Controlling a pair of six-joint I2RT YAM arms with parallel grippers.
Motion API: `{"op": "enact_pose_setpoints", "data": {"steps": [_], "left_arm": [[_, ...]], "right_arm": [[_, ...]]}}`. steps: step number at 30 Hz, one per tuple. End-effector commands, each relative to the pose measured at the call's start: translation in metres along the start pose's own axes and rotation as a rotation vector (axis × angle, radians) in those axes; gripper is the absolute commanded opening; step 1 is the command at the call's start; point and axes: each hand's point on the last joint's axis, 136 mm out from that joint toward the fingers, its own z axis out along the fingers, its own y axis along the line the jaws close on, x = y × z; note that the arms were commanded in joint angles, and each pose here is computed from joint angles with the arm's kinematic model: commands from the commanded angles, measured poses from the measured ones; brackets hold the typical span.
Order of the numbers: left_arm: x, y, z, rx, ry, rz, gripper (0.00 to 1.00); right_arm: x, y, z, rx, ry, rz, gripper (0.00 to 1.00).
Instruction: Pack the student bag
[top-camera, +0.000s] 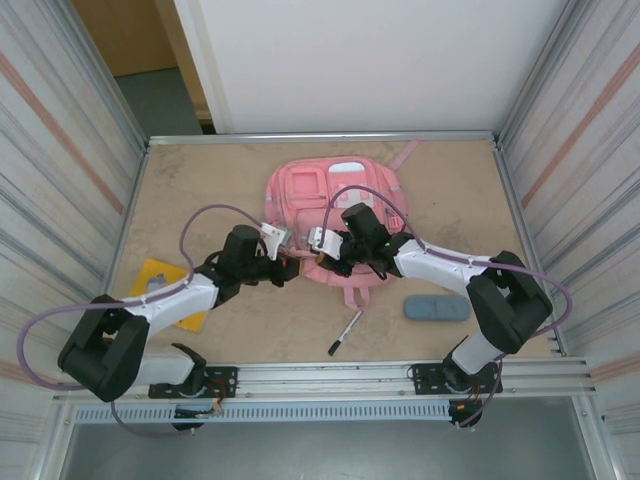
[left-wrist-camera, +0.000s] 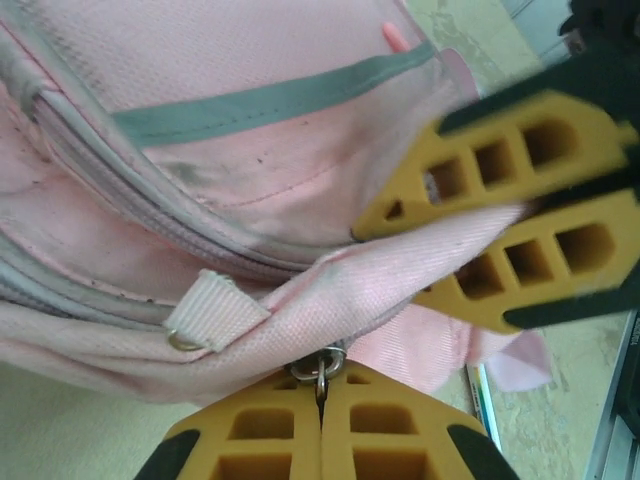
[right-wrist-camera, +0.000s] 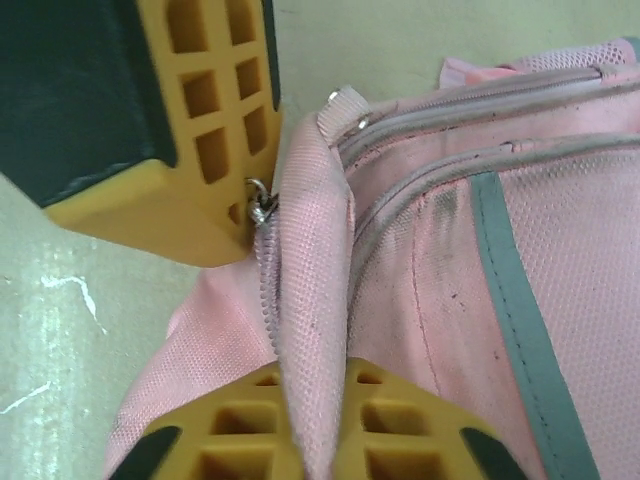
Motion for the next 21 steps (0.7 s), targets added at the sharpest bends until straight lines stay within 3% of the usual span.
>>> {"op": "enact_pose_setpoints", "data": {"steps": [1, 4, 6, 12, 13, 15, 16, 18, 19, 21], "left_arm": [[-0.012, 0.039, -0.015, -0.158, -0.032, -0.066, 0.0], [-0.006, 0.094, -0.03, -0.364, 0.017, -0.184, 0.0], [-0.009, 0.116, -0.037, -0.423, 0.0, -0.239, 0.0], [-0.026, 0.163, -0.036, -0.47, -0.014, -0.318, 0.0], [-0.032, 0.164, -0.032, -0.454, -0.013, -0.311, 0.0], [-0.041, 0.162, -0.03, -0.433, -0.018, -0.29, 0.01], [-0.043, 0.16, -0.031, -0.427, -0.022, -0.288, 0.1], [-0.048, 0.157, -0.038, -0.442, -0.038, -0.272, 0.32], [-0.05, 0.155, -0.043, -0.452, -0.044, -0.264, 0.4], [-0.052, 0.147, -0.054, -0.459, -0.048, -0.253, 0.47]], "right_arm": [[-0.008, 0.014, -0.018, -0.063, -0.007, -0.084, 0.0], [-0.016, 0.022, -0.035, -0.082, -0.025, -0.202, 0.0], [-0.017, 0.019, -0.041, -0.056, -0.022, -0.215, 0.0], [-0.017, 0.02, -0.045, -0.049, -0.017, -0.24, 0.0], [-0.019, 0.021, -0.043, -0.044, -0.023, -0.237, 0.05], [-0.024, 0.018, -0.038, -0.005, -0.035, -0.207, 0.27], [-0.027, 0.019, -0.036, 0.002, -0.05, -0.191, 0.34], [-0.033, 0.013, -0.038, 0.053, -0.073, -0.129, 0.59], [-0.034, 0.011, -0.041, 0.081, -0.075, -0.107, 0.96], [-0.035, 0.005, -0.051, 0.165, -0.079, -0.06, 0.99]]}}
